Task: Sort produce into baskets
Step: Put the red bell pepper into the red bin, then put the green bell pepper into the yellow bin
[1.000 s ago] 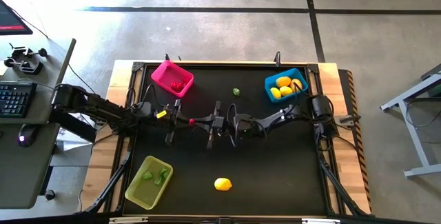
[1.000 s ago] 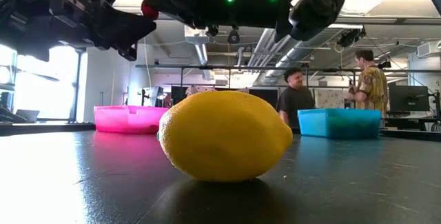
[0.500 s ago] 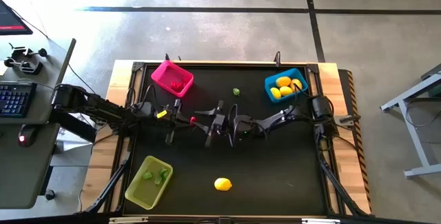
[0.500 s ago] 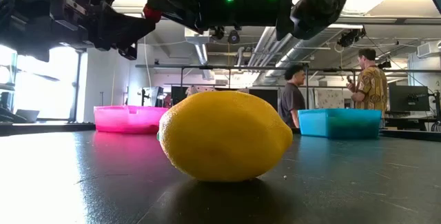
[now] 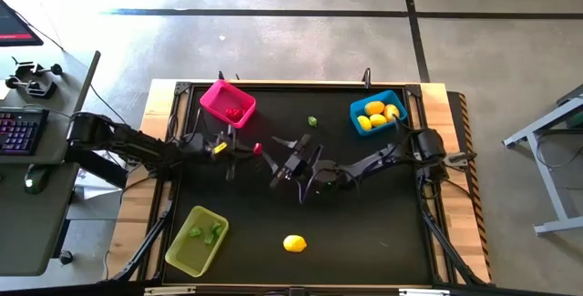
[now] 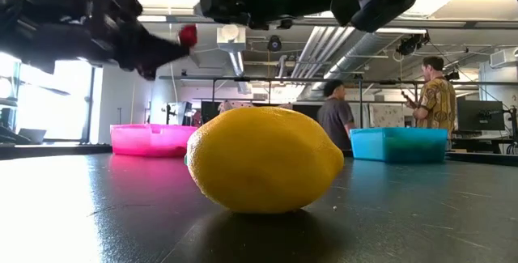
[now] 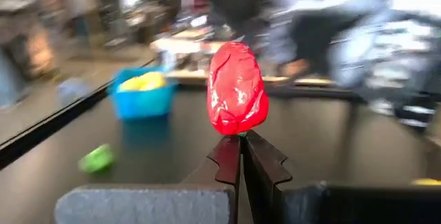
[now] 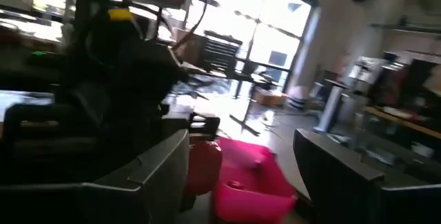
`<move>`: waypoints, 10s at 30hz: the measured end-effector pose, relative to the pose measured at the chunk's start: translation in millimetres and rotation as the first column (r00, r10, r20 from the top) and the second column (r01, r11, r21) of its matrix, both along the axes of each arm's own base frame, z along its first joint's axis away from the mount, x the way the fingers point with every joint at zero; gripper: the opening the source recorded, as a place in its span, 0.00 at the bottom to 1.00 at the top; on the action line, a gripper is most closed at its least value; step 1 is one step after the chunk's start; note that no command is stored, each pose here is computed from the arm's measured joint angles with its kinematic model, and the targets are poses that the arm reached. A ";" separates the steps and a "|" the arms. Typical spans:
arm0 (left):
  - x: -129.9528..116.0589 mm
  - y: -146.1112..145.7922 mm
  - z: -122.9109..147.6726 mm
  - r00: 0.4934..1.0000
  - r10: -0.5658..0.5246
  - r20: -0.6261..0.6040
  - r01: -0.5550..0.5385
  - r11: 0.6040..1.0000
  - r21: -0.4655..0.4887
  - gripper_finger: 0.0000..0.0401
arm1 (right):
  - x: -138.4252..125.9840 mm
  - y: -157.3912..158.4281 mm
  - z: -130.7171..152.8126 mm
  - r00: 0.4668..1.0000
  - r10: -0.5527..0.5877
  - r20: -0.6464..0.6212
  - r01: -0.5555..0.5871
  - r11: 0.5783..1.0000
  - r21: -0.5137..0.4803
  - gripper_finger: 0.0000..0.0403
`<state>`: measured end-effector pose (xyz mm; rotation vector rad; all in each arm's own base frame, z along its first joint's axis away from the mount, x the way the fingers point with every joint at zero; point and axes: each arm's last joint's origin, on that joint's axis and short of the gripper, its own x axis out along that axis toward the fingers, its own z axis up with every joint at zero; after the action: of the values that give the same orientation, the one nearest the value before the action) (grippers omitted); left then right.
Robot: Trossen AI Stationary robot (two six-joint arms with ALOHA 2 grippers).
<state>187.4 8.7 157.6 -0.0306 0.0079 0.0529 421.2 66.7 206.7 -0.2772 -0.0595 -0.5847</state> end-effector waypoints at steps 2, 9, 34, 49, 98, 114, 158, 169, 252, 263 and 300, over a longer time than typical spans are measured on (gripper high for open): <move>-1.6 8.5 -3.3 0.995 0.086 -0.046 -0.088 0.995 -0.044 0.00 | -2.2 1.3 2.3 0.998 -0.058 -0.010 0.058 0.998 0.000 0.63; -2.6 47.0 0.7 0.887 0.292 -0.358 -0.335 0.940 -0.063 0.00 | -5.1 3.0 6.6 0.995 -0.091 -0.044 0.091 0.996 0.005 0.63; -14.2 172.8 11.8 0.235 0.457 -0.858 -0.691 0.699 0.184 0.00 | -5.0 2.9 2.3 0.990 -0.101 -0.103 0.100 0.995 -0.011 0.63; -8.9 183.3 2.8 0.223 0.464 -0.857 -0.665 0.715 0.215 0.23 | -6.3 1.0 -1.2 0.991 -0.088 -0.105 0.100 0.989 0.110 0.63; -51.7 13.2 -5.1 0.988 0.084 -0.133 -0.070 0.991 0.111 0.13 | -87.4 -141.6 -90.3 0.874 -0.168 -0.456 0.422 0.727 0.541 0.22; -51.5 12.9 -4.5 0.988 0.085 -0.128 -0.069 0.990 0.126 0.13 | -99.0 -174.5 -95.9 0.829 -0.244 -0.504 0.516 0.681 0.519 0.48; -51.5 12.9 -5.2 0.987 0.085 -0.136 -0.068 0.990 0.126 0.13 | -92.5 -141.1 -55.6 0.888 -0.131 -0.442 0.371 0.770 0.518 0.16; -51.5 12.9 -5.2 0.987 0.085 -0.138 -0.068 0.990 0.127 0.13 | -95.7 -187.8 -92.0 0.857 -0.102 -0.506 0.401 0.748 0.528 0.55; 54.7 -41.8 17.0 0.894 0.148 -0.422 0.227 0.662 0.714 0.38 | -29.1 -66.7 -39.5 0.804 0.586 -0.104 -0.400 0.662 0.634 0.03; 54.1 -46.9 16.6 0.895 0.136 -0.425 0.249 0.637 0.730 0.09 | -28.9 -59.3 -39.4 0.785 0.606 -0.127 -0.428 0.679 0.597 0.17; -51.2 -136.3 62.6 0.166 -0.522 -0.837 0.399 0.812 -0.427 0.04 | -46.4 -58.7 -8.2 0.824 0.510 -0.248 -0.327 0.784 0.527 0.63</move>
<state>136.2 -127.6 220.2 -0.1068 1.2588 -0.5938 374.8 8.0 198.5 0.1027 0.3877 -0.0642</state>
